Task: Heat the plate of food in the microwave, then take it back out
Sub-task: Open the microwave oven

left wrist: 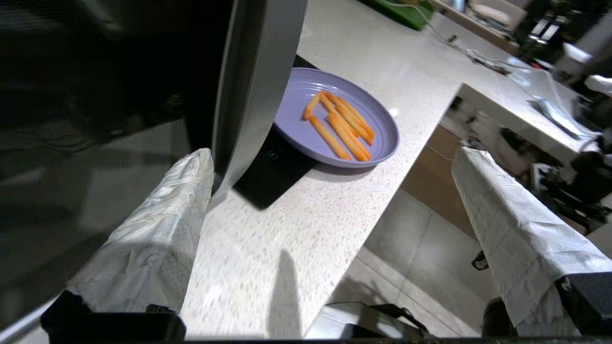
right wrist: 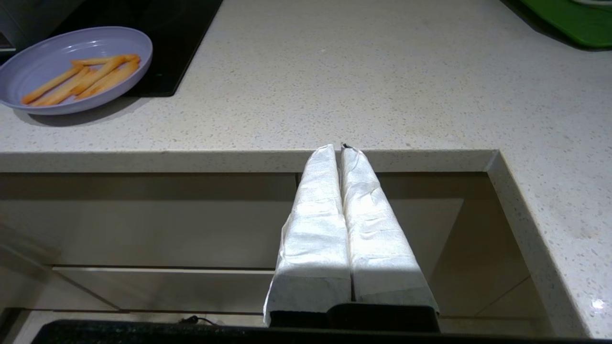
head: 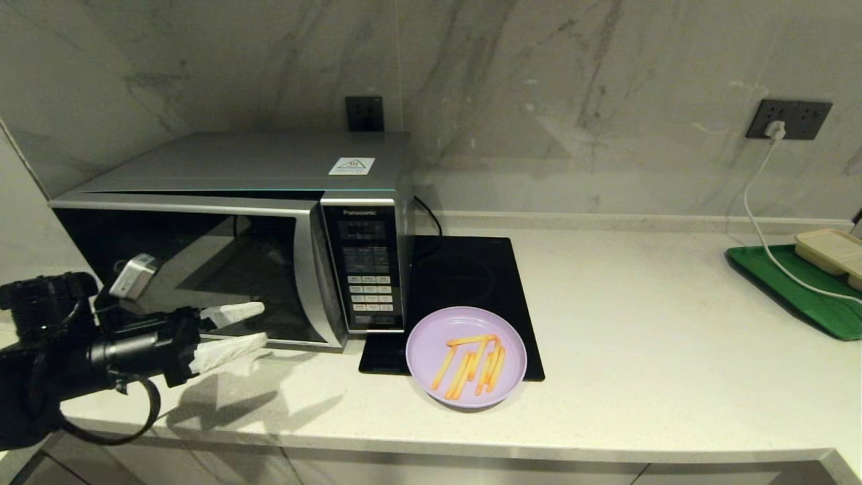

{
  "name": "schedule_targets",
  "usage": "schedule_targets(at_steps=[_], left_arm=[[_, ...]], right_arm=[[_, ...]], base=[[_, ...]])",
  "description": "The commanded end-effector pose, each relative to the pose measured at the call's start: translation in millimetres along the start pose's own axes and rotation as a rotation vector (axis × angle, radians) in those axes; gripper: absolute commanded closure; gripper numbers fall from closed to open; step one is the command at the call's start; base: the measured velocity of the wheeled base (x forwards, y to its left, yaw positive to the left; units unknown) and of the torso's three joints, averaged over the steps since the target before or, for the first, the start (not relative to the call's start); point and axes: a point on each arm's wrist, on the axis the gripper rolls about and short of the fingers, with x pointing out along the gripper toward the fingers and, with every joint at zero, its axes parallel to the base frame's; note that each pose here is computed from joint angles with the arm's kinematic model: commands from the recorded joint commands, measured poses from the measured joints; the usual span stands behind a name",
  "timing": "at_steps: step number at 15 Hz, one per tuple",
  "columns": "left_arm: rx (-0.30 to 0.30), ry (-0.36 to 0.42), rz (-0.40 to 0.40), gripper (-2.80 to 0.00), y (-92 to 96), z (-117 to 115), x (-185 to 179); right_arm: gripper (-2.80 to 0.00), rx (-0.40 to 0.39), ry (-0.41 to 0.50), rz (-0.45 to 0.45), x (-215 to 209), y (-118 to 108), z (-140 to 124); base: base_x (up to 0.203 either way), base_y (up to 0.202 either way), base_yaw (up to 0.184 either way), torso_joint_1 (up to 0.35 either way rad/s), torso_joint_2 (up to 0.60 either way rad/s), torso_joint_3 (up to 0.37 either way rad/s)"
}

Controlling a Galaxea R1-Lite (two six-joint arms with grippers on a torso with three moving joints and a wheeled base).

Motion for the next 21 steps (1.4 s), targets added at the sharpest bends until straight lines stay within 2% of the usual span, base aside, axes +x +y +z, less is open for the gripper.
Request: schedule_targets(at_steps=[1, 3, 4, 7, 12, 14, 15, 17, 18, 19, 21], left_arm=[[0.067, -0.034, 0.075, -2.80, -29.4, 11, -28], [0.092, -0.046, 0.113, -2.80, -51.9, 12, -40], [0.112, -0.051, 0.136, 0.00, -61.5, 15, -43], [0.225, -0.070, 0.281, 0.00, -87.6, 40, -39], [0.386, -0.141, 0.674, 0.00, -127.0, 104, 12], [0.436, -0.176, 0.816, 0.00, -132.3, 127, 29], [0.452, -0.195, 0.861, 0.00, -131.4, 139, 35], [0.492, -0.218, 0.872, 0.00, -141.2, 163, 46], [0.497, -0.200, 0.865, 0.00, -146.9, 173, 52], [0.490, -0.173, 0.867, 0.00, -147.1, 179, 58], [0.469, -0.113, 0.880, 0.00, -134.2, 189, 77]], right_arm=[[0.00, -0.001, 0.003, 0.000, 0, 0, 0], [0.00, -0.001, 0.002, 0.000, 0, 0, 0], [0.00, -0.001, 0.002, -0.001, 0, 0, 0], [0.00, 0.000, 0.002, 0.000, 0, 0, 0], [0.00, -0.001, 0.002, 0.000, 0, 0, 0], [0.00, 0.001, 0.003, 0.000, 0, 0, 0], [0.00, -0.001, 0.002, -0.001, 0, 0, 0], [0.00, -0.001, 0.002, 0.000, 0, 0, 0], [0.00, 0.001, 0.002, 0.000, 0, 0, 0], [0.00, 0.000, 0.002, 0.000, 0, 0, 0], [0.00, 0.001, 0.002, 0.000, 0, 0, 0]], base=[[0.000, 0.000, 0.000, 0.000, 0.00, 0.000], [0.000, 0.000, 0.000, 0.000, 0.00, 0.000], [0.000, 0.000, 0.000, 0.000, 0.00, 0.000], [0.000, 0.000, 0.000, 0.000, 0.00, 0.000], [0.000, 0.000, 0.000, 0.000, 0.00, 0.000], [0.000, 0.000, 0.000, 0.000, 0.00, 0.000], [0.000, 0.000, 0.000, 0.000, 0.00, 0.000], [0.000, 0.000, 0.000, 0.000, 0.00, 0.000], [0.000, 0.000, 0.000, 0.000, 0.00, 0.000], [0.000, 0.000, 0.000, 0.000, 0.00, 0.000], [0.000, 0.000, 0.000, 0.000, 0.00, 0.000]])
